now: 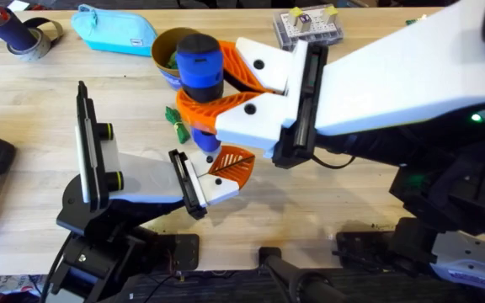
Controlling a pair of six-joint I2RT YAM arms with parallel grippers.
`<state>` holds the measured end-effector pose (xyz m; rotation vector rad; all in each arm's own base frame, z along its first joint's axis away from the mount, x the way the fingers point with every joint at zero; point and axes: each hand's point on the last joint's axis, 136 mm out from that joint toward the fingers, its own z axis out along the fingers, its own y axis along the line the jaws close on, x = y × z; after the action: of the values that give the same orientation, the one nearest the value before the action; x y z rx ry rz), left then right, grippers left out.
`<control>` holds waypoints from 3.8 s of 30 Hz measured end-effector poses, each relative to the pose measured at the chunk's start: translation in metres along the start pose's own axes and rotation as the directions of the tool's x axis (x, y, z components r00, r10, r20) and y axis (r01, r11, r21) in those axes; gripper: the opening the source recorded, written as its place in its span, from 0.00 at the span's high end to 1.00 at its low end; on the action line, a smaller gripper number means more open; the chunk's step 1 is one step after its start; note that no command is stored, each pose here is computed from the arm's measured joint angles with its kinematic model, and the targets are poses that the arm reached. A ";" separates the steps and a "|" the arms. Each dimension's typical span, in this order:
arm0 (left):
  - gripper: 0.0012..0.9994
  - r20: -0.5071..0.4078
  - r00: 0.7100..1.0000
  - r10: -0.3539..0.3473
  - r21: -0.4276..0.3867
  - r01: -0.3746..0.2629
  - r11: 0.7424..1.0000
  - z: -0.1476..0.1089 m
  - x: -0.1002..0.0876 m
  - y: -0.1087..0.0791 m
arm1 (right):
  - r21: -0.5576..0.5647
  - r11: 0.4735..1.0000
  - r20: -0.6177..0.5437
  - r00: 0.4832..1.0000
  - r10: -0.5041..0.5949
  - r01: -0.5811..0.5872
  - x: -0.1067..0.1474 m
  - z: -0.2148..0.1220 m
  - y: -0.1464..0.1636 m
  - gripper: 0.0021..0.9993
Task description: Pick up the gripper from the table and insert it into the empty holder that is missing its gripper. Then pick up a screw, insert it into the mounting hole, and use the screwdriver to tighten it. Finally, clean up the table by picking up the vegetable and placing it into the bucket.
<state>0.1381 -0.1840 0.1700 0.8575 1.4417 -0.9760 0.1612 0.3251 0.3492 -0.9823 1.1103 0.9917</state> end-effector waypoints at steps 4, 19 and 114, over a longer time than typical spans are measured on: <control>0.99 -0.016 1.000 -0.021 0.000 0.021 1.000 0.000 0.004 0.000 | 0.005 1.000 -0.028 1.000 0.007 -0.007 0.008 0.000 -0.001 0.96; 0.99 -0.012 1.000 -0.019 -0.007 0.019 1.000 0.000 0.003 0.001 | 0.035 0.991 0.006 0.992 -0.127 0.127 0.004 0.001 -0.012 0.96; 0.99 -0.021 0.999 -0.029 -0.010 0.029 1.000 0.000 0.006 0.002 | 0.082 0.966 0.038 0.969 0.244 -0.246 -0.010 -0.011 -0.032 0.96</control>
<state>0.1391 -0.1834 0.1639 0.8446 1.4793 -0.9835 0.1874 0.3055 0.3613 -0.7713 1.2624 1.1422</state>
